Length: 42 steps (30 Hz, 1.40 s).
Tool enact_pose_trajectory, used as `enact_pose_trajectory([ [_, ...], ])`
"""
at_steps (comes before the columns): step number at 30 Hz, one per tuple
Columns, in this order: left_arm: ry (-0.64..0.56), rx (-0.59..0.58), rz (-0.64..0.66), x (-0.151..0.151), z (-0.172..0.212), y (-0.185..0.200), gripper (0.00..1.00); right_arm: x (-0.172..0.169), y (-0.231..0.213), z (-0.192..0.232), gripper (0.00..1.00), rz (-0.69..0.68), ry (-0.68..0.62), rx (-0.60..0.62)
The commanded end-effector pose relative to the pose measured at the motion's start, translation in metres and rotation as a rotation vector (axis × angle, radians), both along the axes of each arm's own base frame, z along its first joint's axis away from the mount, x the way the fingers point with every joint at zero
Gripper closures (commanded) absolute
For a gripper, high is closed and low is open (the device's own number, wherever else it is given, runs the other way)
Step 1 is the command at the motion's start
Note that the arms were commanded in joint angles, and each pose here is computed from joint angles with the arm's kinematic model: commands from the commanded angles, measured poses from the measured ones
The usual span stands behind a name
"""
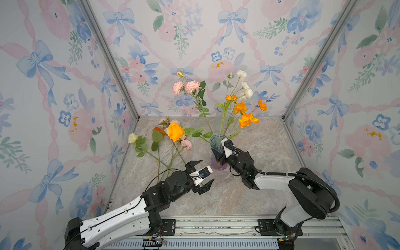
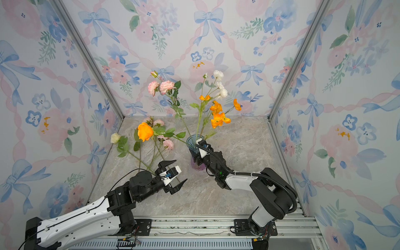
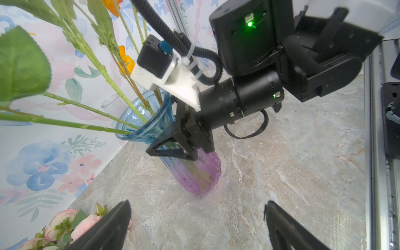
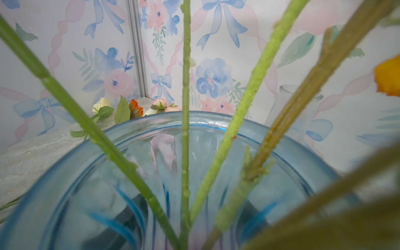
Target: Arrange the flowers into the vase
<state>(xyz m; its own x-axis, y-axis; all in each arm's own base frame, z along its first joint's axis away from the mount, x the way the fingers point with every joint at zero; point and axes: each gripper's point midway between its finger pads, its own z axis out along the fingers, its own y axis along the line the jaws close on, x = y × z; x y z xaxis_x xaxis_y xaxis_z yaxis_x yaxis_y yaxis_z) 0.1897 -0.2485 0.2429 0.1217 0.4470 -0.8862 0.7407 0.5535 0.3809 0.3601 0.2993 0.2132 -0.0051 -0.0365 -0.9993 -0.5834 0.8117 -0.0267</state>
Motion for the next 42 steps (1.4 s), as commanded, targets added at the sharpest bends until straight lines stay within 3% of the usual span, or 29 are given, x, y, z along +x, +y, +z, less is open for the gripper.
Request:
enact_pose_trajectory([
  [1,0.002,-0.004,-0.003,0.0,0.002,0.0,0.02,0.022,0.002,0.105,0.66,-0.002,-0.247,0.235],
  [7,-0.005,-0.013,0.022,0.005,0.005,0.005,0.02,0.087,0.015,0.119,0.68,-0.044,-0.327,0.282],
  [17,-0.004,-0.214,0.049,0.029,0.038,0.025,0.02,0.176,0.031,0.123,0.69,-0.079,-0.364,0.281],
  [25,0.042,-0.199,0.041,0.036,0.028,0.02,0.02,0.2,0.06,0.105,0.69,-0.036,-0.311,0.266],
  [42,0.018,-0.215,0.069,0.037,0.034,0.028,0.02,0.205,0.08,0.066,0.68,-0.021,-0.237,0.25],
])
